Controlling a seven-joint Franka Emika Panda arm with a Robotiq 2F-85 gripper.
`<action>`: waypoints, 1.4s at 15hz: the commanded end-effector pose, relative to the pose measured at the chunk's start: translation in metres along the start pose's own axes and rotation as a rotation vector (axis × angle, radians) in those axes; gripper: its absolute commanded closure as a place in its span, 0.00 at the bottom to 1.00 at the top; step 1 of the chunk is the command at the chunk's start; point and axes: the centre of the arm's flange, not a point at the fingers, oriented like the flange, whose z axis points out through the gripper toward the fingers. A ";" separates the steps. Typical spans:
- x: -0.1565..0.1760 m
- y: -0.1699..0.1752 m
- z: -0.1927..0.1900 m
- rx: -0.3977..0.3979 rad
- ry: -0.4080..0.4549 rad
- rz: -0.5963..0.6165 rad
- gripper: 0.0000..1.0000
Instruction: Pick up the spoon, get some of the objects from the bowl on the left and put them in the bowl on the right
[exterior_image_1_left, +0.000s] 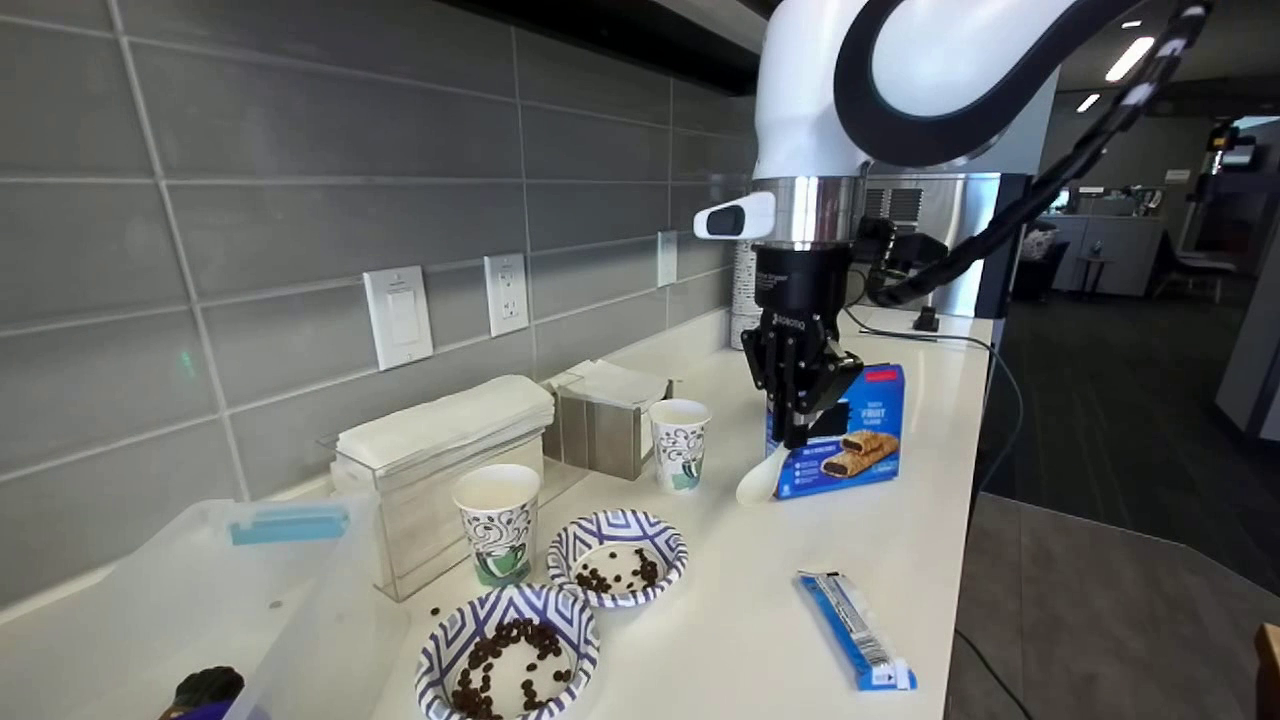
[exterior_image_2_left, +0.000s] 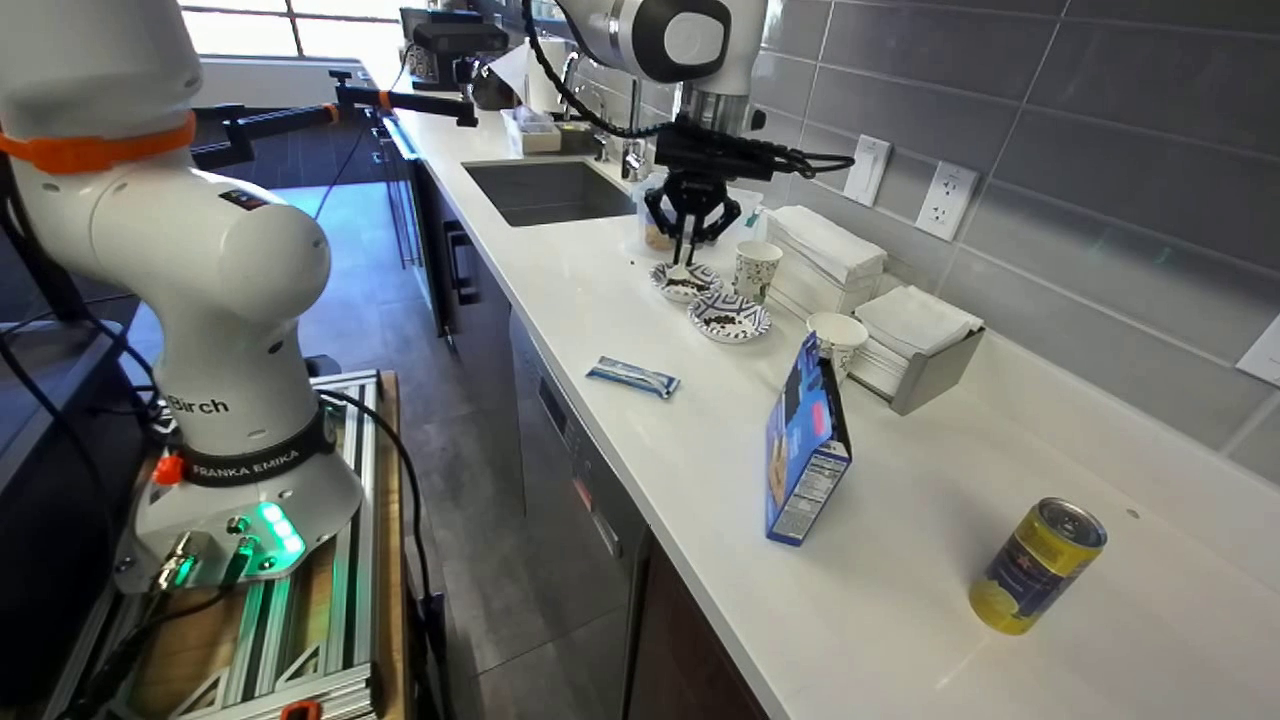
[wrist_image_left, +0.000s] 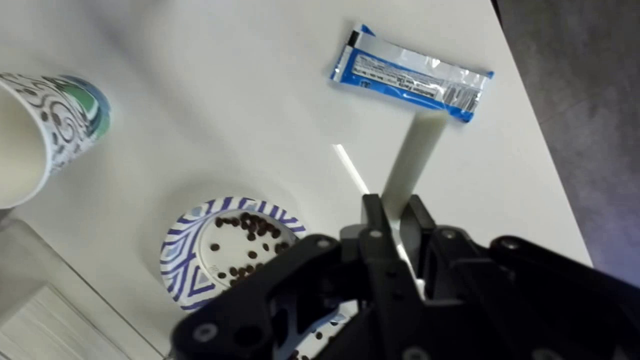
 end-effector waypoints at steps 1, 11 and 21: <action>0.000 -0.002 0.002 0.010 0.007 -0.009 0.86; -0.020 0.012 0.015 0.190 0.179 -0.185 0.97; -0.069 0.028 0.096 0.203 0.476 -0.579 0.97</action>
